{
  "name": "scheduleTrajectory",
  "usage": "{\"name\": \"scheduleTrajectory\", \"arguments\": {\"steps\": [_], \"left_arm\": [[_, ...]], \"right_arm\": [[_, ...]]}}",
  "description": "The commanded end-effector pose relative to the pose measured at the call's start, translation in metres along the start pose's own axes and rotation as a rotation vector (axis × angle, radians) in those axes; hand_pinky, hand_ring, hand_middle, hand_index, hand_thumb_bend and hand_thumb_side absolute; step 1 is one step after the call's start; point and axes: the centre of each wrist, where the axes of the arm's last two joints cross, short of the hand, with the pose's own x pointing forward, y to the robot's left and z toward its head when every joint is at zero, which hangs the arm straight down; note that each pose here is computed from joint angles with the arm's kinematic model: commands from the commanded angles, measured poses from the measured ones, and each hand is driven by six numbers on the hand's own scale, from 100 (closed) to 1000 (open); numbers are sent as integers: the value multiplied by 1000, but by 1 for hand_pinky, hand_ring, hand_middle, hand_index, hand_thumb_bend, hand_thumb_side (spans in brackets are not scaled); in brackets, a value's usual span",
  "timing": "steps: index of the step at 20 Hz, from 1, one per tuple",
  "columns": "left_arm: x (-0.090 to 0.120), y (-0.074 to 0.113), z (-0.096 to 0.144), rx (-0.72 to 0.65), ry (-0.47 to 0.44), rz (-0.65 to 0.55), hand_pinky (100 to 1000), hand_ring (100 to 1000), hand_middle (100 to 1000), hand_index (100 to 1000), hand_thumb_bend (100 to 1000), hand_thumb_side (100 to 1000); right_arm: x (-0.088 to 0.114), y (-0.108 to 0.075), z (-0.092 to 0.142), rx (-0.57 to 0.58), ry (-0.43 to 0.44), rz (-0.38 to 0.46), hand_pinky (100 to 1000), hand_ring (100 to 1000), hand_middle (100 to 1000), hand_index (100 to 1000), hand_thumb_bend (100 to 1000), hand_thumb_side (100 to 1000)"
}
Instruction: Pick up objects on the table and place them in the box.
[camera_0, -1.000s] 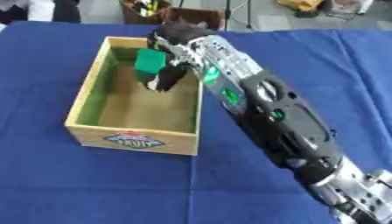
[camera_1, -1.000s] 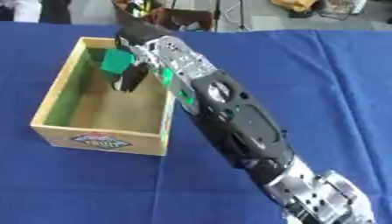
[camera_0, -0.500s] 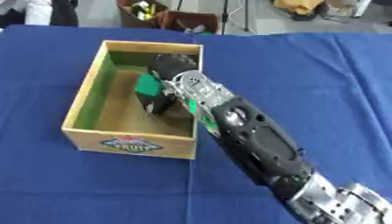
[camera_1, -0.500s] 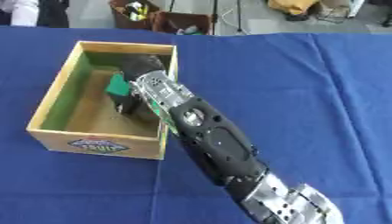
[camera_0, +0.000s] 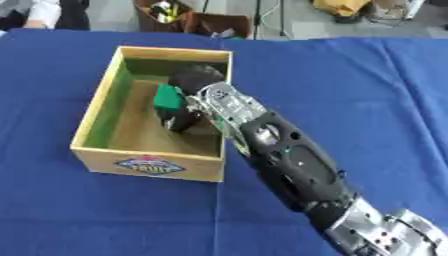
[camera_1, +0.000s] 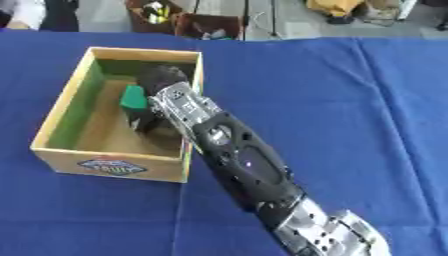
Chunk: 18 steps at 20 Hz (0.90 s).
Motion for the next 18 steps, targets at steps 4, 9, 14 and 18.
{"name": "scheduleTrajectory", "arguments": {"steps": [4, 9, 14, 18], "left_arm": [[6, 0, -4, -4, -23, 4, 519, 717, 870, 801, 100, 962], [5, 1, -3, -5, -19, 3, 519, 717, 871, 801, 100, 962], [5, 2, -2, -3, -15, -2, 520, 717, 871, 801, 100, 962], [4, 4, -1, 0, -12, -10, 520, 717, 870, 801, 100, 960]], "right_arm": [[-1, -23, 6, -82, 16, 9, 864, 941, 872, 928, 488, 716], [-3, -35, 11, -149, 31, -4, 868, 944, 861, 933, 538, 763], [-12, -61, 26, -278, 43, -36, 866, 934, 839, 917, 458, 794], [-27, -87, 48, -376, 35, -83, 867, 929, 822, 907, 428, 811]]}}
